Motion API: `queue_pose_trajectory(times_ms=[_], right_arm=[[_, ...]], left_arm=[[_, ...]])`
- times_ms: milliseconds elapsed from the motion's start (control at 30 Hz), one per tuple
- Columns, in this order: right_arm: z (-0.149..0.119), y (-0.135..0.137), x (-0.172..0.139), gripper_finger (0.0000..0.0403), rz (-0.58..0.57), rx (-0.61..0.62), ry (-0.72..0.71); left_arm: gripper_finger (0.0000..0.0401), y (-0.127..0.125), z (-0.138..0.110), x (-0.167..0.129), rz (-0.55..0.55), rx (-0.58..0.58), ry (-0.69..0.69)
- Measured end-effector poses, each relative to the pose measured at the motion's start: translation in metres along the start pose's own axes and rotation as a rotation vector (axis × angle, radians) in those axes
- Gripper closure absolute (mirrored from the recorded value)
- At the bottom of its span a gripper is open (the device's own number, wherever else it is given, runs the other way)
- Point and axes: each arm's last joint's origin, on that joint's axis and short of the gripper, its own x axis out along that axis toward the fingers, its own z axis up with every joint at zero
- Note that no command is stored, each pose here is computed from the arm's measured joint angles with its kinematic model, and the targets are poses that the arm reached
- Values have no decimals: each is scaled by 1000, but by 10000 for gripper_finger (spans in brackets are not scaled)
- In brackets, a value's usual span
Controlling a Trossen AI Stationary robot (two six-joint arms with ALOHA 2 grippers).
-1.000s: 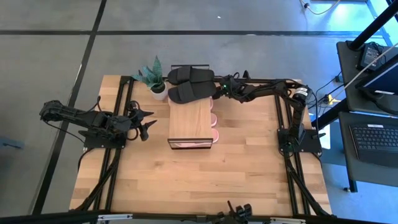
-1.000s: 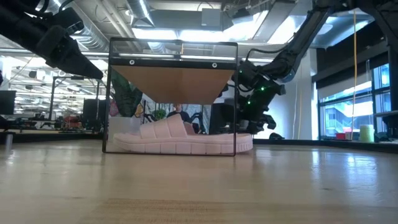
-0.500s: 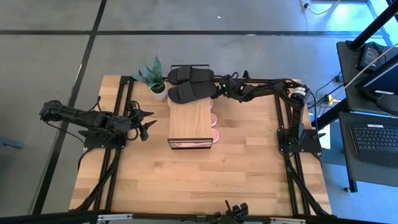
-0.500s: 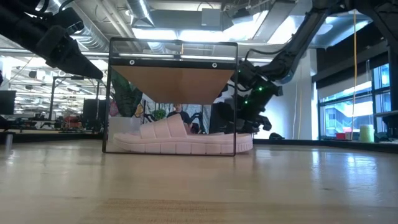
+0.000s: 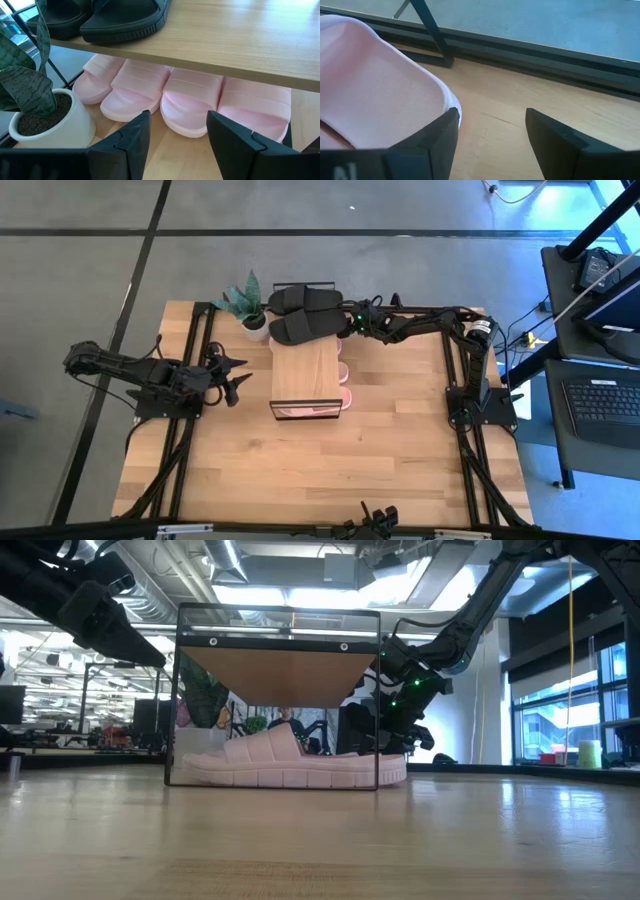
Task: Pick and place slides into the shelf
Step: Put the pink slide under the shelf
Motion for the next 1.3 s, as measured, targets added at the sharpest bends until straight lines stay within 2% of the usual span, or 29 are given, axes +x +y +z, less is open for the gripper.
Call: queue_pose_trajectory(times_ms=[167,700,1100,1300], right_arm=[[0,0,0,173,-2,-29,-1],[0,0,0,173,3,29,-5],[0,-1,0,173,-4,-33,0],[0,-6,-3,173,-72,-37,11]], left_arm=[[216,0,0,0,0,0,0],[216,0,0,0,0,-2,0],[216,-1,0,0,-38,-3,10],[216,-1,0,0,-44,-3,12]])
